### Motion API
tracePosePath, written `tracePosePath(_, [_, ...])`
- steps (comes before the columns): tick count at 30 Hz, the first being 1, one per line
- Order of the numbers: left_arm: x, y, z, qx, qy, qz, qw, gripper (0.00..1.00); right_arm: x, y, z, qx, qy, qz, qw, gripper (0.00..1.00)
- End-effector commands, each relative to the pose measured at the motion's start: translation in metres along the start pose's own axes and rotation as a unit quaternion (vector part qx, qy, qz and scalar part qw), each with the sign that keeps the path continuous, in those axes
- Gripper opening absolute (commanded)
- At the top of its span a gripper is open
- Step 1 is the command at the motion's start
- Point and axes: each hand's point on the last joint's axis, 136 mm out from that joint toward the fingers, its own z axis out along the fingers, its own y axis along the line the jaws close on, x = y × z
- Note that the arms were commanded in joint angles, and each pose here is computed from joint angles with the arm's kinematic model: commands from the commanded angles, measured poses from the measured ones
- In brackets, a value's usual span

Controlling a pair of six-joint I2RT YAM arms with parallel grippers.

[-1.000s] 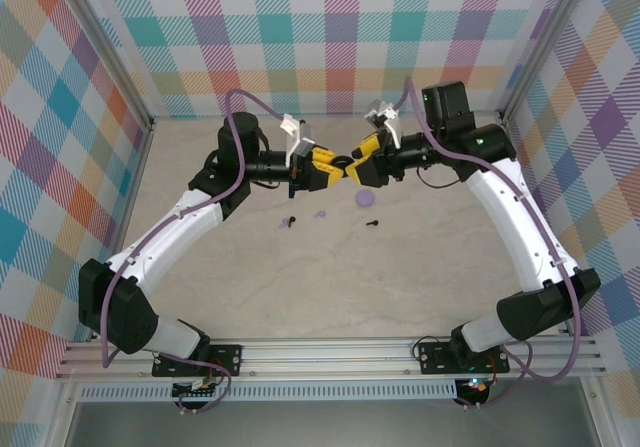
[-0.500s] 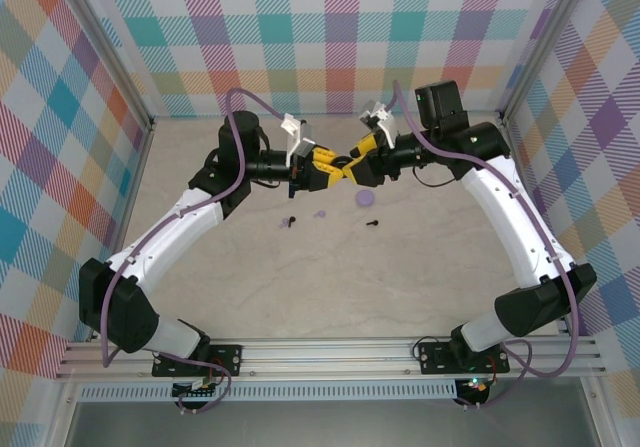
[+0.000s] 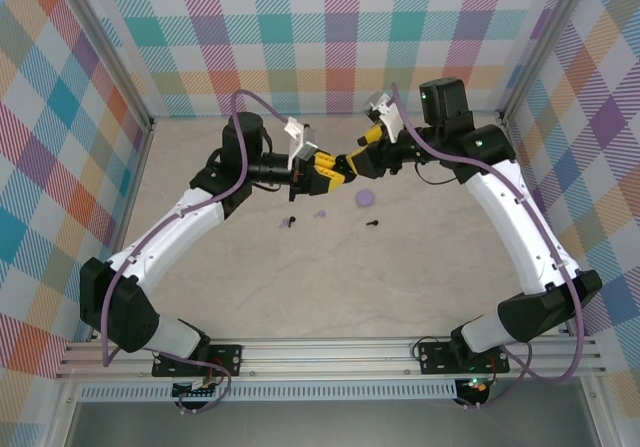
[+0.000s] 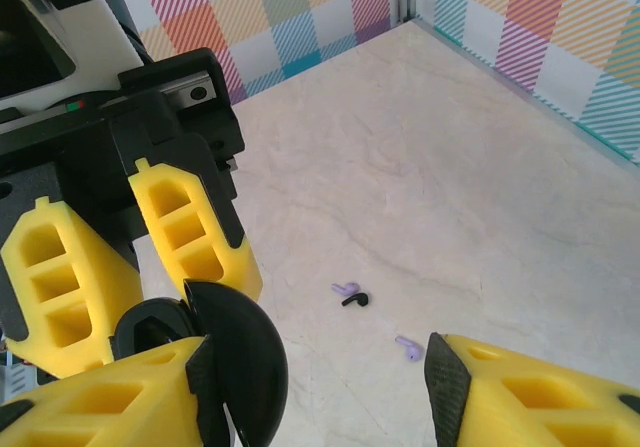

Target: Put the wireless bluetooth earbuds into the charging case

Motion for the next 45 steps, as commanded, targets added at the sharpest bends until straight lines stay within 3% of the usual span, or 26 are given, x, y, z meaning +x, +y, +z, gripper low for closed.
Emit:
tracePosePath(1, [-0.023,-0.022,0.000,0.040,-0.017,0.045,0.998,0.10,-0.008,-0.010,-0.004,0.032,-0.014,-0.008,0.999,0.59])
tracePosePath(15, [-0.018,0.001,0.006,-0.003,-0.014,0.013,1.000,0.10,-0.010,0.010,-0.011,-0.009,-0.021,-0.015,1.000,0.61])
tracePosePath(25, [-0.016,0.011,0.008,-0.018,-0.019,-0.002,1.000,0.10,-0.009,0.010,-0.018,0.007,-0.022,-0.014,1.000,0.62])
tracePosePath(31, [-0.011,0.017,0.005,-0.038,-0.014,-0.012,0.999,0.09,-0.005,-0.012,-0.024,0.073,-0.024,0.015,0.997,0.63])
tracePosePath(39, [-0.003,0.027,-0.008,-0.050,-0.034,-0.031,0.998,0.09,0.040,-0.063,-0.024,0.166,0.015,0.146,0.975,0.65])
tracePosePath(45, [-0.001,0.028,-0.012,-0.052,-0.046,-0.037,0.997,0.09,0.099,-0.074,-0.009,0.175,0.078,0.244,0.951,0.65])
